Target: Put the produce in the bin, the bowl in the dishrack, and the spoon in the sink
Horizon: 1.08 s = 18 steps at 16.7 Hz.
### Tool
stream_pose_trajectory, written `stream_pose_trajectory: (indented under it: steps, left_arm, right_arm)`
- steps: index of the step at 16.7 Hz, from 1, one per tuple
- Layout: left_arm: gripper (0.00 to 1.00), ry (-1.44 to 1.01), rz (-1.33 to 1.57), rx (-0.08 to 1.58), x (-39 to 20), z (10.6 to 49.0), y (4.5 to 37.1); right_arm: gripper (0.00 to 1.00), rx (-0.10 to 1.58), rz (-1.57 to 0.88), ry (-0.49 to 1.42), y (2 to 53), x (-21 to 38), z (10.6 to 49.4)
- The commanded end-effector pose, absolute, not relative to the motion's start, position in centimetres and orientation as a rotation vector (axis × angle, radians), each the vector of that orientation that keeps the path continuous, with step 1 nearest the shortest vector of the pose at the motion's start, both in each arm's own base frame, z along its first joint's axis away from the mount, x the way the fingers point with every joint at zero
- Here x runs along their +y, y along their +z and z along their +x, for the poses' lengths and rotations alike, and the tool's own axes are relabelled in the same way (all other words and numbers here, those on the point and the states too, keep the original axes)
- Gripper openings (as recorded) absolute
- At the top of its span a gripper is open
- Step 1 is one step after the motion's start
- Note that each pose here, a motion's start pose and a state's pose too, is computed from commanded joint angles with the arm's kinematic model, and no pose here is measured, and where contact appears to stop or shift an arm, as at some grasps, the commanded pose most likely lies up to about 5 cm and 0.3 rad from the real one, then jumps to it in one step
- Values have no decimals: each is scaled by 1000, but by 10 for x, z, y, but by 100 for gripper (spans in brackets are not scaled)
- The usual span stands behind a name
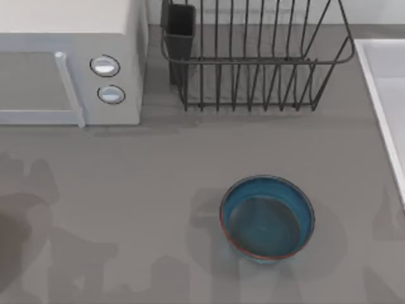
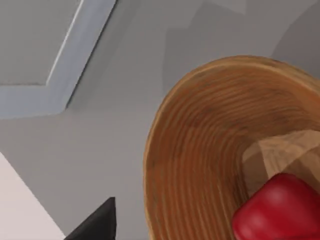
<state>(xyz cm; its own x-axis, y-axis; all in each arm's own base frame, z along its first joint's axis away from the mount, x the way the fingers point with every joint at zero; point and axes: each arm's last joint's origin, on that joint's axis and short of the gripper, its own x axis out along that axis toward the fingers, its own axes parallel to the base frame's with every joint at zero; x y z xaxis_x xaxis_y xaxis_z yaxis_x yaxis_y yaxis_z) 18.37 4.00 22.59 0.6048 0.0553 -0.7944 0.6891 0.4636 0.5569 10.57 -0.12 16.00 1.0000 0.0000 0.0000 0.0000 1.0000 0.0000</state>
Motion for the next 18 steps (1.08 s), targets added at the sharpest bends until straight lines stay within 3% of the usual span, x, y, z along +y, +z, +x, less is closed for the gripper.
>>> stream_pose_trajectory:
  steps: [6,12,18]
  left_arm:
    - [100,-85,514,476,11,130,200]
    - [100,1,97,98,1,108,168]
    - [100,0,0,0,-1,106,160]
  right_arm:
    - [100,0,0,0,160,-1,106]
    - [100,0,0,0,160,-1,106]
    - [100,0,0,0,160,-1,106]
